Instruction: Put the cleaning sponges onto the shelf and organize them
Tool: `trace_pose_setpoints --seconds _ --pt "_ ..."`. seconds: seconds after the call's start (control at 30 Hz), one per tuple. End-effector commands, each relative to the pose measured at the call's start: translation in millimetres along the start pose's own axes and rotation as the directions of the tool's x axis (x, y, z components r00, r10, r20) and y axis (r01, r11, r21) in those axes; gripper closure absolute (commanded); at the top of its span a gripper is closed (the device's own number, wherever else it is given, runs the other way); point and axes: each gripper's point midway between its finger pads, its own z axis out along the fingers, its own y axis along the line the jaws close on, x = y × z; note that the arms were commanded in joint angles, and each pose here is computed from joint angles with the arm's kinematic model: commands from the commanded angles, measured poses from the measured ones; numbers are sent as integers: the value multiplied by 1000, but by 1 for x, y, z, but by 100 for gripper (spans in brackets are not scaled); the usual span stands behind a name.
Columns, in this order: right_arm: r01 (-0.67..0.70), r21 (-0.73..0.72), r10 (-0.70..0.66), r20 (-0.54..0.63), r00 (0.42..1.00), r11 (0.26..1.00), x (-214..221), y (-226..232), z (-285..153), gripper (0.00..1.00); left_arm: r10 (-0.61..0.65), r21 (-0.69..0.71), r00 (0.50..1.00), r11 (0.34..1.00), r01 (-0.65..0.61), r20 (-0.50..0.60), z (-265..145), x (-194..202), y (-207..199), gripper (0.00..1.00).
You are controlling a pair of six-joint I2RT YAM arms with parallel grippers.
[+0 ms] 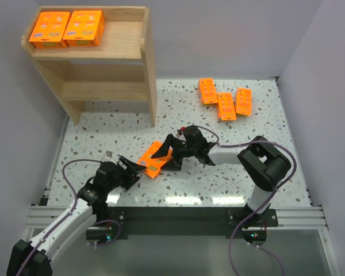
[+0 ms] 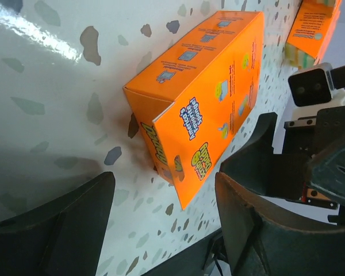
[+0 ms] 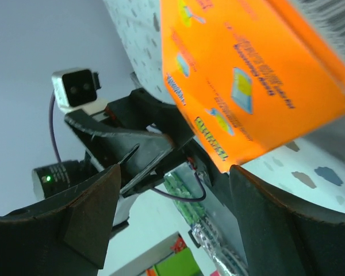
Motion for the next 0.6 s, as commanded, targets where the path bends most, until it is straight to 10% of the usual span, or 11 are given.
trace_pose_setpoints --seconds 0.0,0.57 --pt "107 -122 -117 -76 990 987 13 36 -4 20 9 126 999 992 -15 49 5 -11 -33 24" --pt "150 -79 -159 -117 980 986 32 11 -22 22 6 189 1000 982 -6 0 20 2 -21 46"
